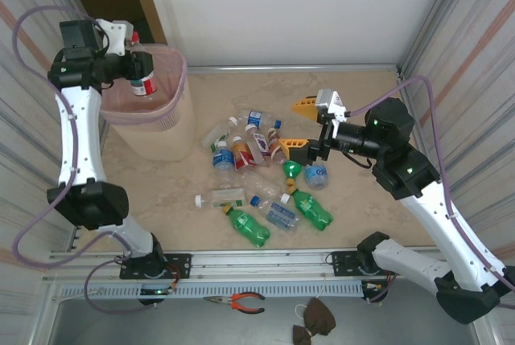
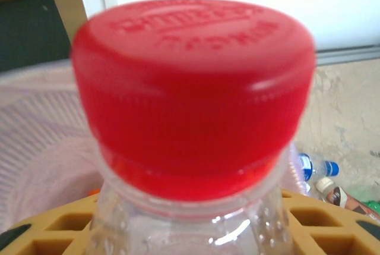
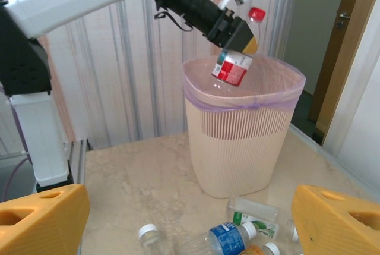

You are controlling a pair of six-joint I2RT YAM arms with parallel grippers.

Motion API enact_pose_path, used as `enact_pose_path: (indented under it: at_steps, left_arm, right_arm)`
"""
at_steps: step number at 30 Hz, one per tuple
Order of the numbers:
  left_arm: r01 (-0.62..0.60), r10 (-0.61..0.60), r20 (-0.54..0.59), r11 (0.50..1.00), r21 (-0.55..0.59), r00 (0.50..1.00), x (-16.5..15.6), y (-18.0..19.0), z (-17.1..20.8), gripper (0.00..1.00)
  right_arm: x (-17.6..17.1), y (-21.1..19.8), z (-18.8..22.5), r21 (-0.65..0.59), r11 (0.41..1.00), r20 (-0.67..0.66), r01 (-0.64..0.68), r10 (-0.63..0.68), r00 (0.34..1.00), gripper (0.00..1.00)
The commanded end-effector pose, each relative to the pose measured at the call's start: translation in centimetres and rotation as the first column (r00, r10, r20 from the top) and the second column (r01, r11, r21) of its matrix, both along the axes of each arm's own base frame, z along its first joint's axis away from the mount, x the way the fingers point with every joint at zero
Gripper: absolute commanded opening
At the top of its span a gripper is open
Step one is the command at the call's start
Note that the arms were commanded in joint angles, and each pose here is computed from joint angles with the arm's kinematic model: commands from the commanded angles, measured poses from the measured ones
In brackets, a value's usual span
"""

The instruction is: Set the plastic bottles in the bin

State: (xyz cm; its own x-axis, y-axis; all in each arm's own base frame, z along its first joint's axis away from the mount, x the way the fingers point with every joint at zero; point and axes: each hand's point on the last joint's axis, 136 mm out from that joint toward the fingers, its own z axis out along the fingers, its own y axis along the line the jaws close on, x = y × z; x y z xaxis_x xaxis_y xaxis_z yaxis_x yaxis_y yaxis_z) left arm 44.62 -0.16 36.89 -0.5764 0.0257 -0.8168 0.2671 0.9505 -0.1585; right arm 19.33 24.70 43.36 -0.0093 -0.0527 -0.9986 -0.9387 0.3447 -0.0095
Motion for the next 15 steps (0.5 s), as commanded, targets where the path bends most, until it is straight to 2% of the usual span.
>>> enact_pose_path:
  at_steps: [1, 9, 15]
  left_arm:
    - [0.101, -0.106, -0.047, 0.991, -0.083, 0.993, -0.2, -2.0, -1.4, 0.52]
    - [0.167, -0.227, -0.219, 0.951, -0.261, 0.949, 1.5, -4.0, -8.7, 0.51]
    - [0.194, -0.294, -0.328, 0.932, -0.306, 0.898, 1.8, -5.6, -14.2, 0.51]
  right_arm:
    - [0.3, 0.1, -0.9, -0.022, 1.000, -0.002, 0.004, -0.004, 1.000, 0.87]
    - [0.3, 0.1, -1.1, -0.028, 1.000, -0.001, 0.008, -0.008, 1.000, 0.87]
    - [0.5, 0.1, -1.4, -0.031, 0.999, -0.005, 0.012, -0.012, 1.000, 0.87]
